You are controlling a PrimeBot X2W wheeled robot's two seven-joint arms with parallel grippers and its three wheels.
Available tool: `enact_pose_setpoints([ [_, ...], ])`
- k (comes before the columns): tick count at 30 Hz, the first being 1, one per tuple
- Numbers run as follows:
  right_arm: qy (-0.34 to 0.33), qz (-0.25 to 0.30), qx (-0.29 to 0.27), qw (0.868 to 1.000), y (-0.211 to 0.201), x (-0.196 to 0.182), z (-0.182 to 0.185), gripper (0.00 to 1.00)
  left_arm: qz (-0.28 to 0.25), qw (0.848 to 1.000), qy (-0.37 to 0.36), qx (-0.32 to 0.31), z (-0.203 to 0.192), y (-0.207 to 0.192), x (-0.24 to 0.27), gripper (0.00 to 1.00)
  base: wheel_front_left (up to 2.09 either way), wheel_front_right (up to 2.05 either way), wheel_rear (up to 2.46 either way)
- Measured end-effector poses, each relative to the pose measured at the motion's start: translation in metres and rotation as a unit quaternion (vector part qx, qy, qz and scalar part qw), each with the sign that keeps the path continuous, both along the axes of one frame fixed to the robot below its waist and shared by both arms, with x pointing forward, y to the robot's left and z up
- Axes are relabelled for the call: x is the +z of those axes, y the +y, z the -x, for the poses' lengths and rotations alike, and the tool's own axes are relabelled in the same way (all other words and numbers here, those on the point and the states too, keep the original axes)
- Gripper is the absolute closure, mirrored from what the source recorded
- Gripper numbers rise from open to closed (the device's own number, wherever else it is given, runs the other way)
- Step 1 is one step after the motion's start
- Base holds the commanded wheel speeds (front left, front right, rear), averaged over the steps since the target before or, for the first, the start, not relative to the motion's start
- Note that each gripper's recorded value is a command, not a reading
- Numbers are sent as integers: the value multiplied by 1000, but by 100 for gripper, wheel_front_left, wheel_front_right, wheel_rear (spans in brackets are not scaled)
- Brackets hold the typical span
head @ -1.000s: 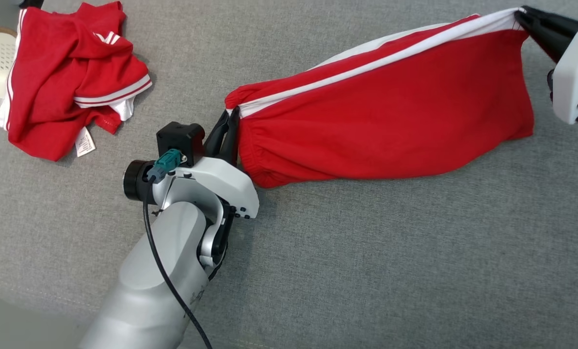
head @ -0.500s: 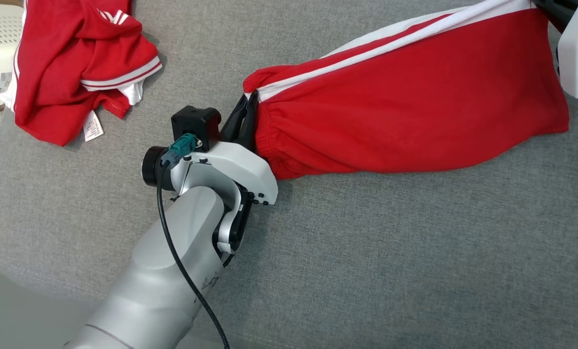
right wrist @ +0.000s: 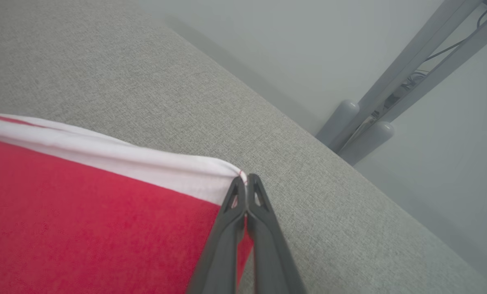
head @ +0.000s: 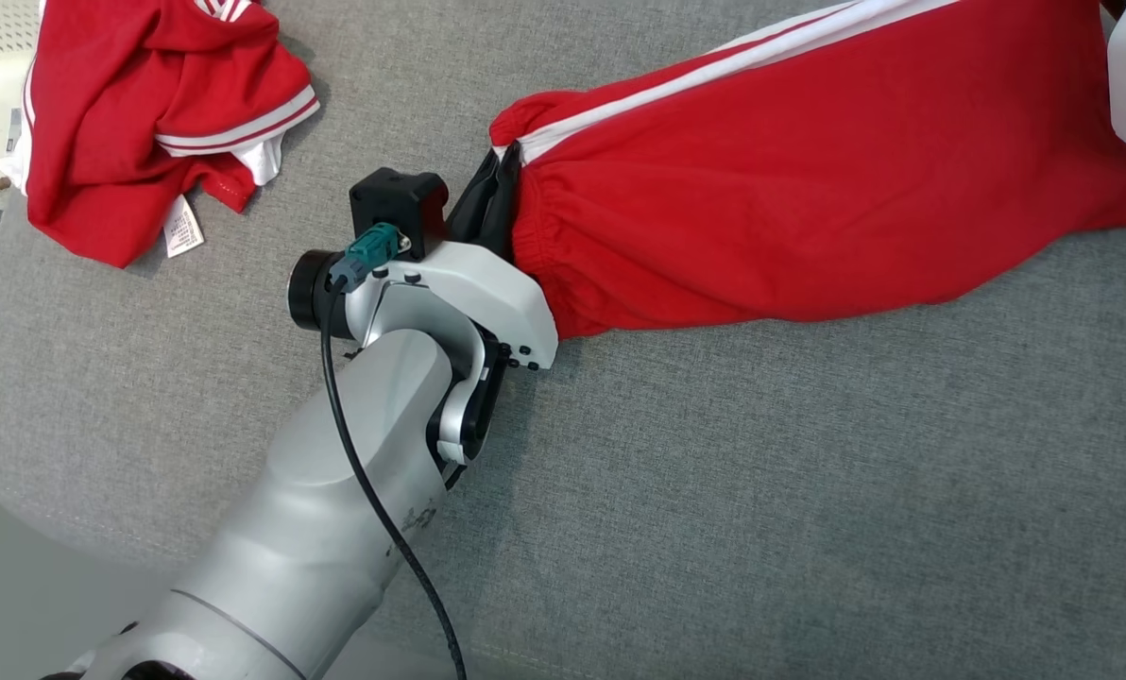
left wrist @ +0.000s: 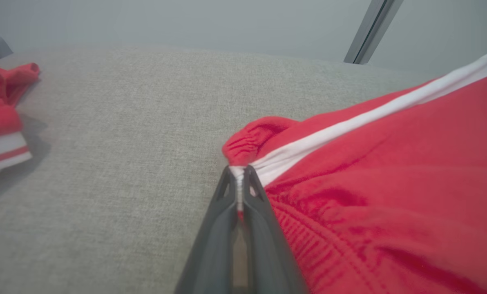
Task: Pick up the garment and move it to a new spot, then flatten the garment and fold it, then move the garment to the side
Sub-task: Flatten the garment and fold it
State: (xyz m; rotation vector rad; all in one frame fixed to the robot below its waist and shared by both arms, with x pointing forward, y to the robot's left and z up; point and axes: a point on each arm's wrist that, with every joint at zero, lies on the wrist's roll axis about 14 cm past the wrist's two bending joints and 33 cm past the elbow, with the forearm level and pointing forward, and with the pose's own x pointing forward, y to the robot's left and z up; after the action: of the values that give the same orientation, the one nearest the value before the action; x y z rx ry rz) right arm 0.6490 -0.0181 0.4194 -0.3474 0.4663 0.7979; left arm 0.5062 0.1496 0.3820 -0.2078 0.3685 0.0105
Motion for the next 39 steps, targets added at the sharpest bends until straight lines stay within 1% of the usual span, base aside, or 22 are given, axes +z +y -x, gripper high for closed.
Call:
enact_pose_setpoints([
  [10,10,17,-5,1000,1,-18,-8,100,-3,1000,9,4,-4,2,-6,100,0,0,0],
  [11,10,17,-6,1000,2,-19,-8,73,-3,1000,11,4,-4,2,-7,100,0,0,0],
  [12,10,17,-6,1000,2,-19,-8,0,-3,1000,11,4,-5,2,-7,93,0,0,0],
  [13,9,17,-7,1000,2,-19,-9,0,-5,1000,10,5,-6,3,-6,32,0,0,0],
  [14,7,17,-7,1000,2,-18,-10,0,-8,1000,8,5,-7,3,-5,0,0,0,0],
  [22,-2,20,-4,1000,-2,-5,0,0,-18,1000,-7,10,-6,6,8,0,0,0,0],
  [29,-26,2,-20,999,-18,27,10,0,-31,998,-55,23,-6,12,41,0,0,0,0],
  [31,-38,-24,-35,998,-24,44,11,0,-33,996,-75,23,-5,11,54,0,0,0,0],
  [32,-49,-55,-50,996,-29,59,14,0,-36,995,-96,22,-2,9,67,0,0,0,0],
  [36,-68,-119,-77,988,-40,84,26,0,-33,991,-127,21,8,8,86,0,0,0,0],
  [39,-70,-184,-111,974,-51,99,37,0,-42,986,-162,18,14,6,106,0,0,0,0],
])
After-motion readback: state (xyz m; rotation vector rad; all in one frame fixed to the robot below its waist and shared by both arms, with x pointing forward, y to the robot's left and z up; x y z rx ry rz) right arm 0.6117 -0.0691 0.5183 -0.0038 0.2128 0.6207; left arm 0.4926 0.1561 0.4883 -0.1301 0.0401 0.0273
